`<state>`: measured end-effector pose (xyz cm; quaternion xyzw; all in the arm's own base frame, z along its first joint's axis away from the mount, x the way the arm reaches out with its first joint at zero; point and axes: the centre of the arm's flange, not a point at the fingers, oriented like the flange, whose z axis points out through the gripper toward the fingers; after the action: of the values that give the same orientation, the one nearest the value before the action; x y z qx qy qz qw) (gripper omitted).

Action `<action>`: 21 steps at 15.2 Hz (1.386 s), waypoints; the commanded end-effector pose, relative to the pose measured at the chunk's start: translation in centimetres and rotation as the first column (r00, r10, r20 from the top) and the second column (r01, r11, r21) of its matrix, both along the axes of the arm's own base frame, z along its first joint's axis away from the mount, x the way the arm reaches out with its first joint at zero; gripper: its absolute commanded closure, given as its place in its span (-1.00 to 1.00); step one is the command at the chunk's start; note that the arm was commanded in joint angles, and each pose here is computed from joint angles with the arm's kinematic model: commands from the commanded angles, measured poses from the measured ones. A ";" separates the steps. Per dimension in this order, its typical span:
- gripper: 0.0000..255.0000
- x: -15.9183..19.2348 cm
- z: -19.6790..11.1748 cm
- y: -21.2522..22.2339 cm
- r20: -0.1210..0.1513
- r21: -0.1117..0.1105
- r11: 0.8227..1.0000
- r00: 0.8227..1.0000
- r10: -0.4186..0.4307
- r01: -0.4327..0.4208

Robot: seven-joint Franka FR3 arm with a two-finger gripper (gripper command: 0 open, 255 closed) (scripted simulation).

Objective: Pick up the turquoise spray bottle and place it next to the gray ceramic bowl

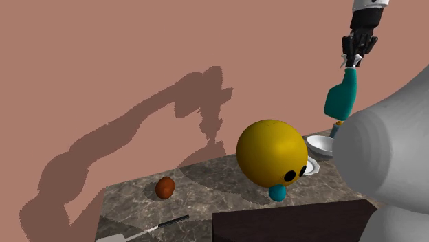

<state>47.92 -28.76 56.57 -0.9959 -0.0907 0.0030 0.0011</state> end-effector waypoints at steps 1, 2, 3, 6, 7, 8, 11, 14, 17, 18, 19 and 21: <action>1.00 -0.6 -0.1 -3.0 0.000 -0.001 1.000 1.000 0.002 -0.002; 1.00 -0.6 -0.6 -3.0 0.000 -0.001 1.000 1.000 0.002 -0.002; 1.00 -0.6 -1.2 -3.0 0.000 -0.001 1.000 1.000 0.002 -0.002; 1.00 -0.6 -2.8 -3.0 0.000 -0.001 1.000 1.000 0.002 -0.002; 1.00 -0.6 -3.3 -3.0 0.000 -0.001 1.000 1.000 0.002 -0.002; 1.00 -0.6 -3.8 -3.0 0.000 -0.001 1.000 1.000 0.002 -0.002; 1.00 -0.6 -5.4 -3.0 0.000 -0.001 1.000 1.000 0.002 -0.002; 1.00 -0.6 -7.0 -3.0 0.000 -0.001 1.000 1.000 0.002 -0.002; 1.00 -0.6 -8.6 -3.0 0.000 -0.001 1.000 1.000 0.002 -0.002; 1.00 -0.6 -9.1 -3.0 0.000 -0.001 1.000 1.000 0.002 -0.002; 1.00 -0.6 -9.6 -3.0 0.000 -0.001 1.000 1.000 0.002 -0.002; 1.00 -0.6 -10.7 -3.0 0.000 -0.001 1.000 1.000 0.002 -0.002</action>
<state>47.35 -31.79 46.34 -0.9958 -0.0916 0.0032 0.0010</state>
